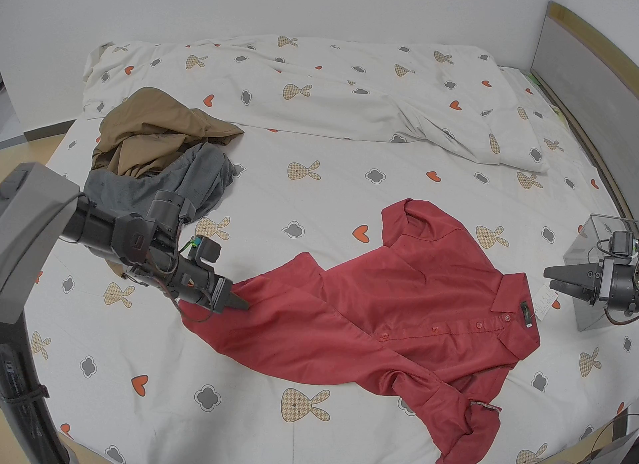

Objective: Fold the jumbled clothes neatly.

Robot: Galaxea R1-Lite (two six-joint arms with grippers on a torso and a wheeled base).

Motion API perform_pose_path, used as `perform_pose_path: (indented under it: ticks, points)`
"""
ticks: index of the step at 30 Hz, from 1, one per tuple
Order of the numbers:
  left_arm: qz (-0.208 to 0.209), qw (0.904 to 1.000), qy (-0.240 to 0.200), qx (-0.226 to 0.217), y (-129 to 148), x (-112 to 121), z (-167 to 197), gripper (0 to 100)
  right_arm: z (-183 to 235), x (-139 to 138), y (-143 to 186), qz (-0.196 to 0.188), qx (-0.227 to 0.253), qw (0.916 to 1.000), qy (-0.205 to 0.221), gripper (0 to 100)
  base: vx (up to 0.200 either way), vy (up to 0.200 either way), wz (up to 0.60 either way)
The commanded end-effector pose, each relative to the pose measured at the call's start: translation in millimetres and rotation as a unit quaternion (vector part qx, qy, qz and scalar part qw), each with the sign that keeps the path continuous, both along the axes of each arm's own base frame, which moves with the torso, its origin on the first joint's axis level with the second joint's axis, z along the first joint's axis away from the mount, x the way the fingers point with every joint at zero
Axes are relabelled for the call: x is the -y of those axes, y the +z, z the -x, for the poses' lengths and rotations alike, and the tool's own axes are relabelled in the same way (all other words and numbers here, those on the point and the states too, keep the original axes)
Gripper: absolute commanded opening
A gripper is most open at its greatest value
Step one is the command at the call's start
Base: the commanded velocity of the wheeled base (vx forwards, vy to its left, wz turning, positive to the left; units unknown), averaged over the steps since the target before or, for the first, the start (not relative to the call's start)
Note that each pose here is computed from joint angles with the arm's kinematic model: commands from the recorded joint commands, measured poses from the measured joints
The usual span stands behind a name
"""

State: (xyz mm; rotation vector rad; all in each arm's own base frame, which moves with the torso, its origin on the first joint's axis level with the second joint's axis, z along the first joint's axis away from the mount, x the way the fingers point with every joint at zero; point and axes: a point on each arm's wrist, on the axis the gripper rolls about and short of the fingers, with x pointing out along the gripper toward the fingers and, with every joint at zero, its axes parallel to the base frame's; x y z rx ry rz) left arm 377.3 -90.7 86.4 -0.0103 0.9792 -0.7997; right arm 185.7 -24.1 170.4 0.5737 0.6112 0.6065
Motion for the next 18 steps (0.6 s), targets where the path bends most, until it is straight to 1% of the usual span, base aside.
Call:
perform_pose_path:
  ticks: [1, 3, 4, 7, 8, 12, 13, 14, 18]
  points:
    - [0.013, 0.9998, -0.005, 0.015, 31, -10, 49, 0, 0, 0, 0, 0.000, 0.000, 1.0000, 0.001, 100, 0.000, 0.000, 0.00]
    - [0.015, 0.9997, -0.006, 0.018, 32, -11, 56, 0, 0, 0, 0, 0.000, 0.000, 1.0000, 0.001, 100, 0.000, 0.000, 0.00]
    - [0.016, 0.9996, -0.006, 0.022, 32, -13, 66, 0, 0, 0, 0, 0.000, 0.000, 1.0000, 0.001, 100, 0.000, 0.000, 0.00]
    - [0.016, 0.9996, -0.006, 0.022, 32, -14, 68, 0, 0, -1, 0, 0.000, 0.001, 1.0000, 0.002, 100, 0.000, 0.000, 0.00]
    - [0.013, 0.9998, -0.006, 0.012, 23, -16, 77, 0, 0, -1, 0, 0.000, 0.001, 1.0000, 0.002, 100, 0.000, 0.000, 0.00]
    - [0.008, 0.9999, -0.007, -0.010, 12, -17, 86, 0, 1, -1, 0, 0.000, 0.002, 1.0000, 0.001, 100, 0.000, 0.000, 0.00]
    - [0.008, 0.9999, -0.007, -0.010, 12, -17, 86, 100, 1, -1, 0, 0.000, 0.002, 1.0000, 0.001, 100, 0.000, 0.000, 0.00]
    - [0.006, 0.9997, -0.007, -0.024, 6, -17, 92, 100, 1, 0, 0, 0.000, 0.002, 1.0000, 0.000, 100, 0.000, 0.000, 0.00]
    - [0.002, 0.9990, -0.008, -0.043, -2, -19, 100, 100, 1, 0, -1, 0.000, -0.001, 1.0000, 0.000, 100, 0.000, 0.000, 0.00]
